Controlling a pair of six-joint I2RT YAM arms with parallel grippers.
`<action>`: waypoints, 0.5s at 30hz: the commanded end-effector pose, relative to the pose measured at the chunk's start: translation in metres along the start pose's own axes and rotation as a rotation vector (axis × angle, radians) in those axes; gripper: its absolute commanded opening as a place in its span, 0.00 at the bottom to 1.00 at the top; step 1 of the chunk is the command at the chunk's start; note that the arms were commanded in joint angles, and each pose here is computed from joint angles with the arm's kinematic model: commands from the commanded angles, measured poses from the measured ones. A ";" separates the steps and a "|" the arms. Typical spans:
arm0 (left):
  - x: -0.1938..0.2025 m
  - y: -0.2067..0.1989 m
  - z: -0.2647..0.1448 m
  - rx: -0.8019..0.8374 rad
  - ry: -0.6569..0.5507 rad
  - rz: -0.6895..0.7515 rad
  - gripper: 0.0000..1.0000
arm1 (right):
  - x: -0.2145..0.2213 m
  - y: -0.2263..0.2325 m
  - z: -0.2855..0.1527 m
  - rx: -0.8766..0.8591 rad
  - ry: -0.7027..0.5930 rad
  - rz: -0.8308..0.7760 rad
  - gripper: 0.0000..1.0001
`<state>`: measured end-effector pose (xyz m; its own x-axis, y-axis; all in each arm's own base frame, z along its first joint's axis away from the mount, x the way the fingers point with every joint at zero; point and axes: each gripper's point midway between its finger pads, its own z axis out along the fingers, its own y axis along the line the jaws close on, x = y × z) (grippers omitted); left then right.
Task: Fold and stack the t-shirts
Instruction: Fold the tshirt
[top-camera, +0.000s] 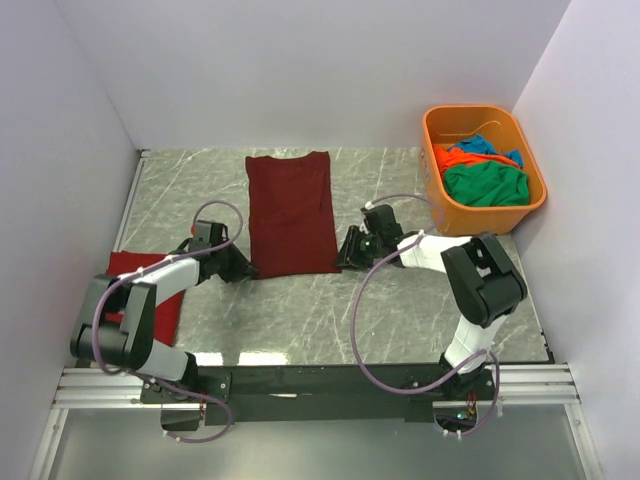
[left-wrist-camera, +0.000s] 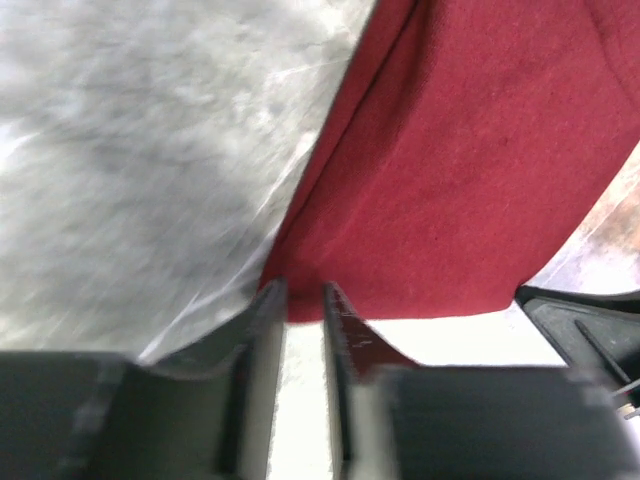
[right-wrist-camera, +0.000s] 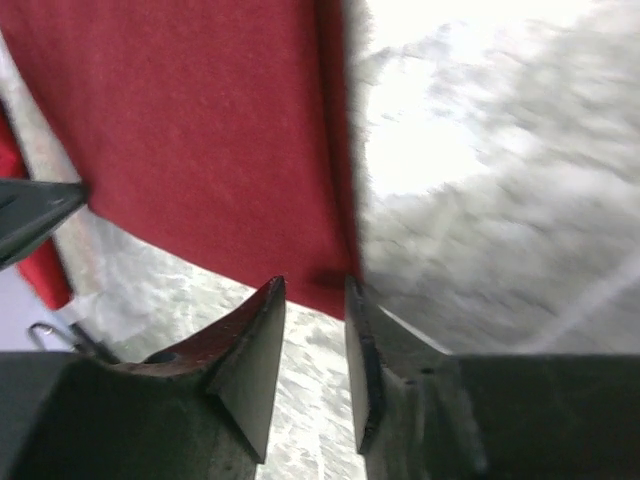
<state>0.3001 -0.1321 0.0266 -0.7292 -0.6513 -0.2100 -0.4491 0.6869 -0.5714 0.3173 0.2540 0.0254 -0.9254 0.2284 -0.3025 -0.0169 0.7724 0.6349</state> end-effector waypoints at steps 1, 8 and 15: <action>-0.017 0.005 -0.021 -0.052 -0.081 0.019 0.30 | -0.003 -0.023 -0.015 0.111 -0.056 -0.028 0.39; -0.010 0.011 -0.018 -0.036 -0.058 0.021 0.35 | 0.003 -0.027 -0.017 0.112 -0.059 -0.018 0.43; -0.003 0.010 -0.008 -0.004 -0.021 0.008 0.34 | 0.006 -0.025 -0.012 0.084 -0.055 0.006 0.44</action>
<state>0.2889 -0.1148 0.0254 -0.7150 -0.6616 -0.2260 -0.4785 0.6988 -0.5318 0.3113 0.2355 0.0237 -0.9048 0.2523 -0.3430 0.0017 0.8077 0.5896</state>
